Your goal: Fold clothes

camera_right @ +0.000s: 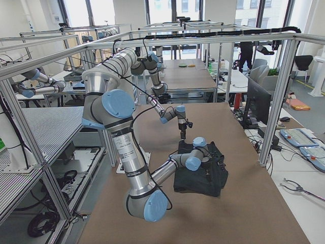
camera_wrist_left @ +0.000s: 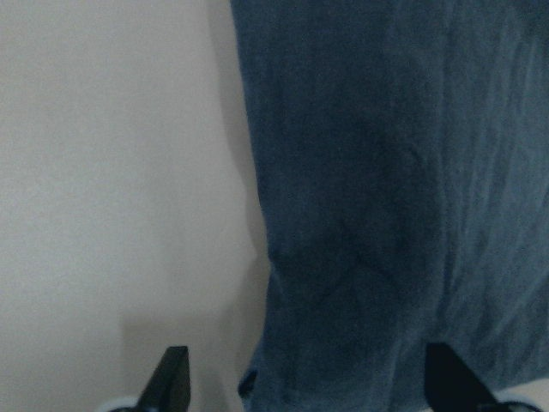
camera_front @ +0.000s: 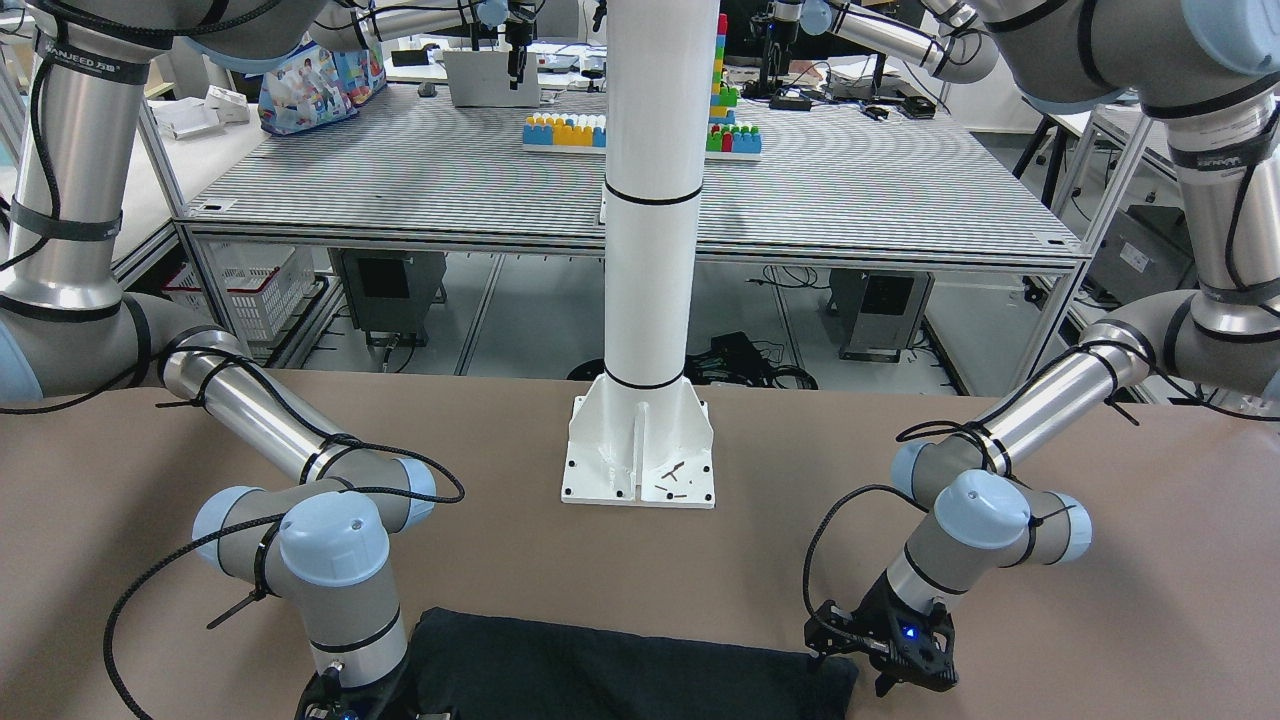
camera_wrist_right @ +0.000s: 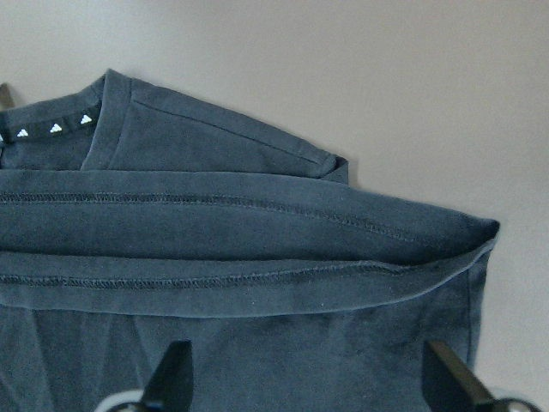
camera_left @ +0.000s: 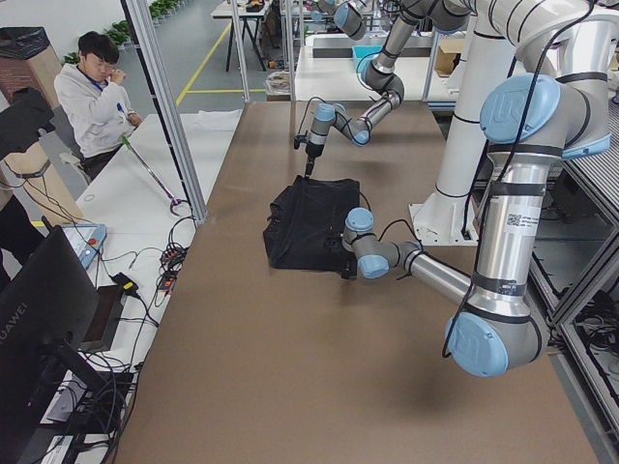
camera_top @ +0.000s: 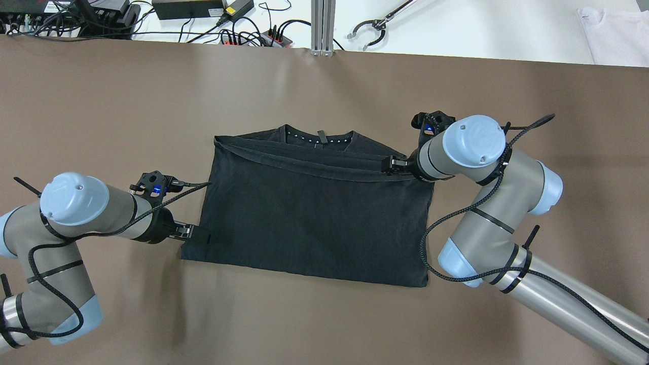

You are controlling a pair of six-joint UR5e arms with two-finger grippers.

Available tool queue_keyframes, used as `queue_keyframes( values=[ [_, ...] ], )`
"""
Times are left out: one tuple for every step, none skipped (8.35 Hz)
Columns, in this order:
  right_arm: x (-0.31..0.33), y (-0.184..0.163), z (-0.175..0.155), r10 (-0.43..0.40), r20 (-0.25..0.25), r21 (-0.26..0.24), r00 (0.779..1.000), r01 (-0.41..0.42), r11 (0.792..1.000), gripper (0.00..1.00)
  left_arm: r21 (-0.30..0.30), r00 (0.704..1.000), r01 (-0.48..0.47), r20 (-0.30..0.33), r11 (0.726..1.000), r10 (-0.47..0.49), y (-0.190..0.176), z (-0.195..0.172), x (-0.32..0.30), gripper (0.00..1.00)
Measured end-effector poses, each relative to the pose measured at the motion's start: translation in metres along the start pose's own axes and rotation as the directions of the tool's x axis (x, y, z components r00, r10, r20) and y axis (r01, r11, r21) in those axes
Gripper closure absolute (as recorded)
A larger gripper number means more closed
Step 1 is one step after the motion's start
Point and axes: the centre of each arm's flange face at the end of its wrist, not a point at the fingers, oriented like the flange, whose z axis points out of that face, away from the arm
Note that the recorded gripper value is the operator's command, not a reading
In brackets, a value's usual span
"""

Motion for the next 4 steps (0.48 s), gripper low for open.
queue_keyframes(
  values=[
    [-0.0006, 0.0006, 0.0001, -0.001, 0.0, 0.001, 1.0, 0.001, 1.0, 0.06, -0.003, 1.0, -0.004, -0.002, 1.0, 0.004, 0.0028, 0.0018, 0.0004, 0.65],
    [-0.0009, 0.0006, 0.0, -0.001, 0.001, 0.001, 1.0, 0.001, 1.0, 0.06, -0.006, 1.0, -0.008, -0.003, 1.0, 0.008, 0.0044, 0.0029, 0.0009, 0.64],
    [-0.0011, 0.0008, 0.0, -0.002, 0.001, 0.001, 1.0, 0.002, 1.0, 0.06, -0.012, 1.0, -0.012, -0.004, 1.0, 0.012, 0.0074, 0.0055, 0.0022, 0.59],
    [-0.0011, 0.0009, 0.0001, -0.002, 0.001, 0.001, 1.0, 0.002, 1.0, 0.06, -0.017, 1.0, -0.014, -0.001, 1.0, 0.014, 0.0094, 0.0084, 0.0019, 0.56]
  ],
)
